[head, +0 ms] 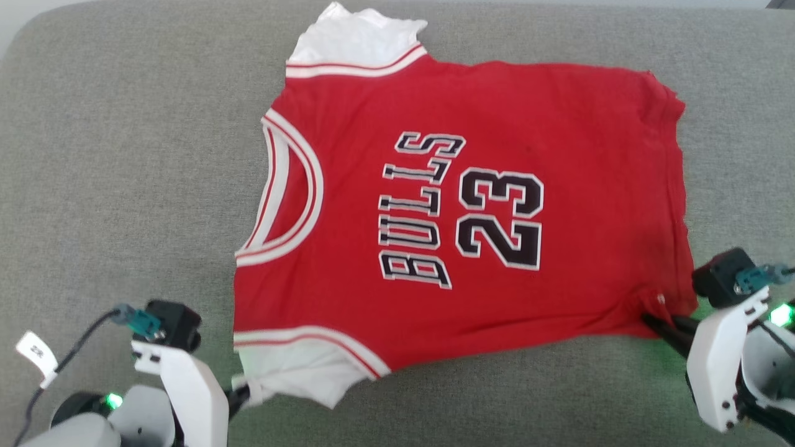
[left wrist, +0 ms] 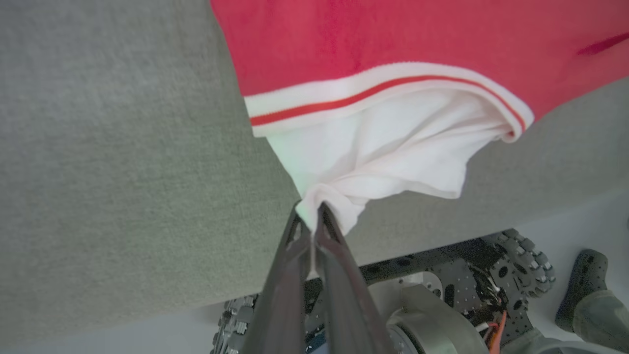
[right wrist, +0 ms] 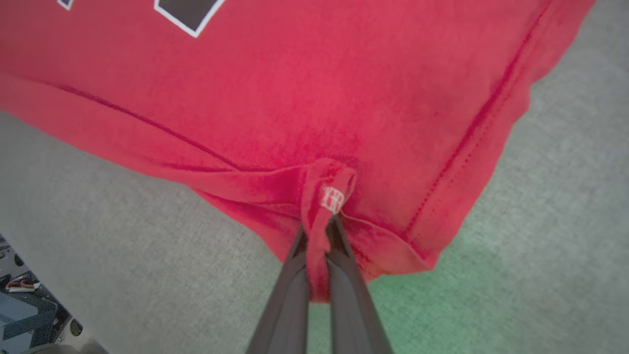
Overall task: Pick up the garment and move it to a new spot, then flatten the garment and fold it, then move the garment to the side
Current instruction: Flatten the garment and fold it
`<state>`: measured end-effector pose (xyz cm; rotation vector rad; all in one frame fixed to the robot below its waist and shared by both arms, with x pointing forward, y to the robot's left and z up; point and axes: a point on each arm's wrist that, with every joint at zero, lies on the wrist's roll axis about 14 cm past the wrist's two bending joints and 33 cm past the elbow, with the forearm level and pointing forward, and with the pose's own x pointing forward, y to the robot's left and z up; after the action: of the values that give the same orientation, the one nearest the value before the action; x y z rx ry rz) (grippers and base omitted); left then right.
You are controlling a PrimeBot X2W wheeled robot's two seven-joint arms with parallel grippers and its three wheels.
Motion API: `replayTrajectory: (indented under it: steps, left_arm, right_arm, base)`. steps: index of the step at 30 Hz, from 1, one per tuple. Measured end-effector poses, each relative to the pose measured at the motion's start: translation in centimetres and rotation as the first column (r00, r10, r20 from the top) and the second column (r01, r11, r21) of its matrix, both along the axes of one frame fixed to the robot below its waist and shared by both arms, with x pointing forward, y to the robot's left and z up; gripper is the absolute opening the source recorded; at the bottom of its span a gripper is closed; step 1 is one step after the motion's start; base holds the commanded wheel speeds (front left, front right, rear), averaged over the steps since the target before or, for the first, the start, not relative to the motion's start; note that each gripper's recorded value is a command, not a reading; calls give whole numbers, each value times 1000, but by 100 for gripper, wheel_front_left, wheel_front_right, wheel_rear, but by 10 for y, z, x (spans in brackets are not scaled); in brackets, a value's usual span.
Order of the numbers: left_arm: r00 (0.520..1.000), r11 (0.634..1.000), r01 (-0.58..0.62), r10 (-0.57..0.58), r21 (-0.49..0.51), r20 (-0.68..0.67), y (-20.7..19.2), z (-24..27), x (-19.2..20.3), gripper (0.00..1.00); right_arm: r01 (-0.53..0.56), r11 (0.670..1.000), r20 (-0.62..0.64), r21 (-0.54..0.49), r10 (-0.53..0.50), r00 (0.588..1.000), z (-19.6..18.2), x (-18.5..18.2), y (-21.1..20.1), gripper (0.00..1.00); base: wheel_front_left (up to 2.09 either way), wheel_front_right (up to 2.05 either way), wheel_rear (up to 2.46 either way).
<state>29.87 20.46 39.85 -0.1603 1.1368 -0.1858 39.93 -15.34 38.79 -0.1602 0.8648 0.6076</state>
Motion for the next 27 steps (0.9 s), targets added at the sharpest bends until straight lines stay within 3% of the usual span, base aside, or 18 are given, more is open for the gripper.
replayTrajectory:
  steps: [3, 8, 12, 17, 22, 27]
  left_arm:
    - [1000, 1000, -5, 4, -5, -26, -2, -1, -9, 0]
    - [998, 1000, -9, 7, 23, 60, 9, 19, 11, 0]
    - [975, 995, 26, -45, 92, 216, 20, 53, 49, 0]
    - [914, 982, 71, -135, 176, 382, 26, 93, 99, 0]
    - [851, 962, 126, -231, 244, 471, 25, 110, 149, 0]
    - [832, 957, 136, -251, 257, 494, 21, 104, 194, 0]
  right_arm:
    - [7, 1000, -30, 20, -7, 1000, 1, -11, 0, 0]
    - [44, 997, -6, 67, -44, 999, 16, -12, -1, 0]
    - [82, 992, 64, 95, -88, 994, 36, 1, -6, 0]
    - [126, 987, 141, 99, -139, 980, 56, 23, -12, 0]
    - [146, 983, 209, 108, -166, 964, 69, 54, -10, 0]
    - [167, 981, 251, 96, -187, 950, 69, 88, -10, 0]
  base:
    - [0, 0, 0]
    - [0, 0, 0]
    - [0, 0, 0]
    - [0, 0, 0]
    - [0, 0, 0]
    - [0, 0, 0]
